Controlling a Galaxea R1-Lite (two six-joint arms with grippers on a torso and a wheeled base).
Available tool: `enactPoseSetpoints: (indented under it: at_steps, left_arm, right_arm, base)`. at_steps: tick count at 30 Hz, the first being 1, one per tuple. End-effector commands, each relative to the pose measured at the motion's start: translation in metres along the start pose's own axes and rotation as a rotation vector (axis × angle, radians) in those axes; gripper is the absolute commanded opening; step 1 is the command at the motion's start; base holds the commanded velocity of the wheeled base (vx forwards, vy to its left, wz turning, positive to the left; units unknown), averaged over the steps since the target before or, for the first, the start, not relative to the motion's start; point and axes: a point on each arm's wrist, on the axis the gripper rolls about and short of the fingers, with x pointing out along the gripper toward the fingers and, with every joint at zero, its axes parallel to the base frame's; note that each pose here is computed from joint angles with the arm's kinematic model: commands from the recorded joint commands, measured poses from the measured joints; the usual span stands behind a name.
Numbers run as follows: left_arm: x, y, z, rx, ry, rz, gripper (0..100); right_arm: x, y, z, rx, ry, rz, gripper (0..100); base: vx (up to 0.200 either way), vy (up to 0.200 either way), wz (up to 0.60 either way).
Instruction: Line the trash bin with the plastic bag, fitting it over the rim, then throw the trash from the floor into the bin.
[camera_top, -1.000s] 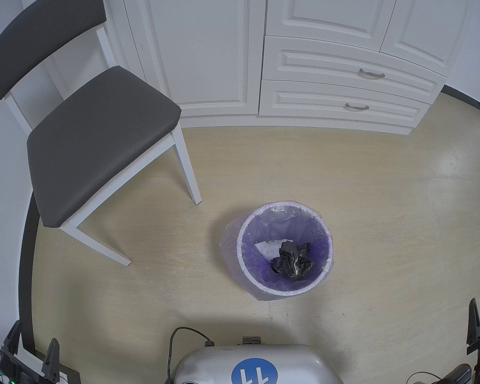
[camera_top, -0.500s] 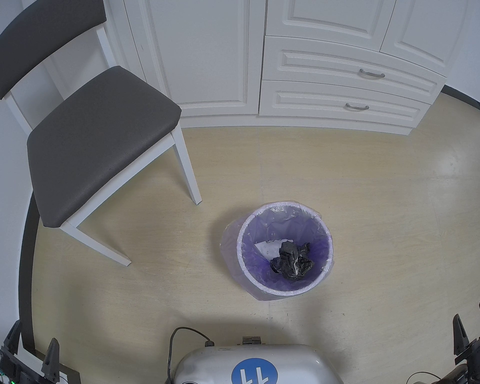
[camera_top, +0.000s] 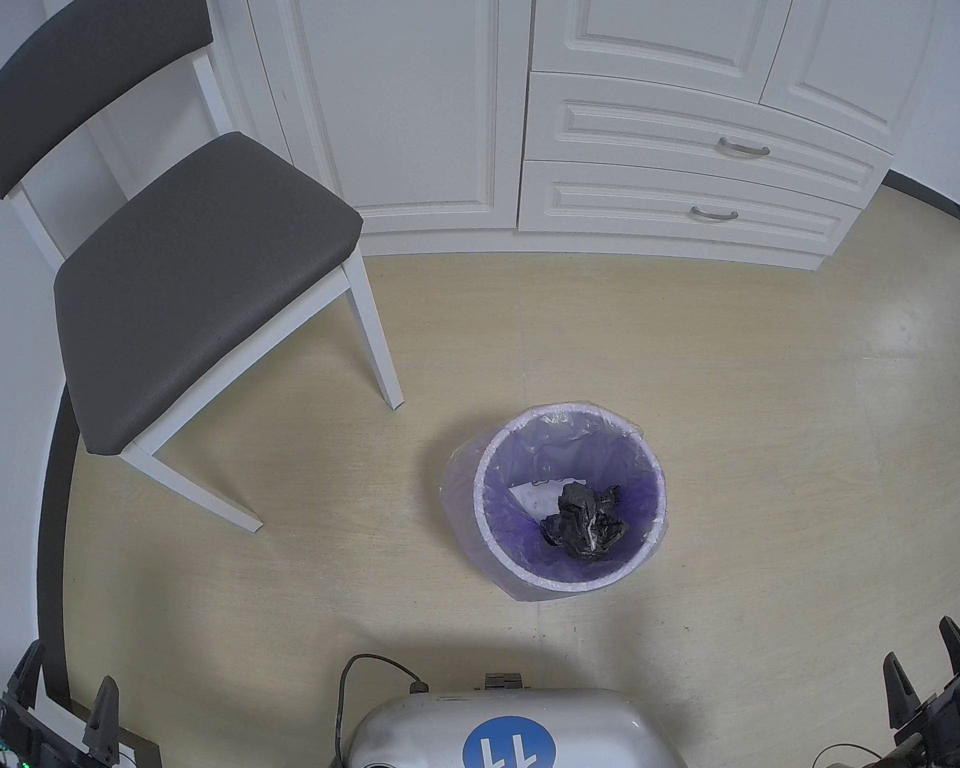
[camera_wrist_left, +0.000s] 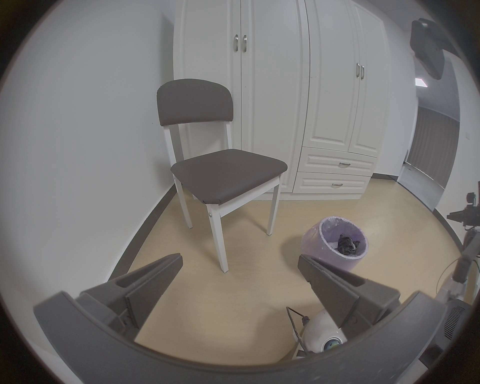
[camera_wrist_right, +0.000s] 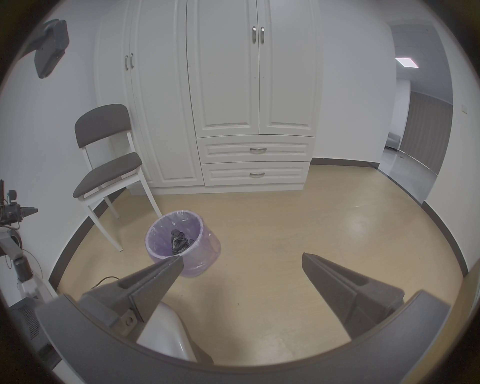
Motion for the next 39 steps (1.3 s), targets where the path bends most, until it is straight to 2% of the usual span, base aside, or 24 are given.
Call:
enactPoseSetpoints:
  at_steps: [1, 9, 13, 19, 24, 39]
  left_arm:
    - [0.0002, 0.0001, -0.0042, -0.001, 0.001, 0.000, 100]
    - [0.0002, 0.0000, -0.0051, 0.025, 0.001, -0.001, 100]
    - [0.0002, 0.0000, -0.0044, 0.018, 0.003, -0.004, 100]
    - [0.0002, 0.0000, -0.0048, 0.025, 0.003, -0.003, 100]
    - [0.0003, 0.0001, -0.0052, 0.021, 0.004, 0.000, 100]
    - [0.0003, 0.0000, -0.0048, 0.021, 0.000, -0.003, 100]
  right_arm:
    - [0.0002, -0.0001, -0.0036, 0.007, -0.013, -0.001, 100]
    - [0.0002, -0.0001, -0.0034, -0.020, -0.014, -0.003, 100]
    - [0.0002, -0.0003, -0.0034, 0.023, -0.014, -0.006, 100]
    - [0.0008, -0.0001, -0.0036, -0.011, 0.001, -0.001, 100]
    - [0.0002, -0.0002, -0.0034, 0.018, -0.014, -0.007, 100]
    - [0.0002, -0.0002, -0.0032, 0.010, -0.016, -0.009, 100]
  base:
    - [0.000, 0.000, 0.00]
    - [0.000, 0.000, 0.00]
    - [0.000, 0.000, 0.00]
    - [0.000, 0.000, 0.00]
    - [0.000, 0.000, 0.00]
    - [0.000, 0.000, 0.00]
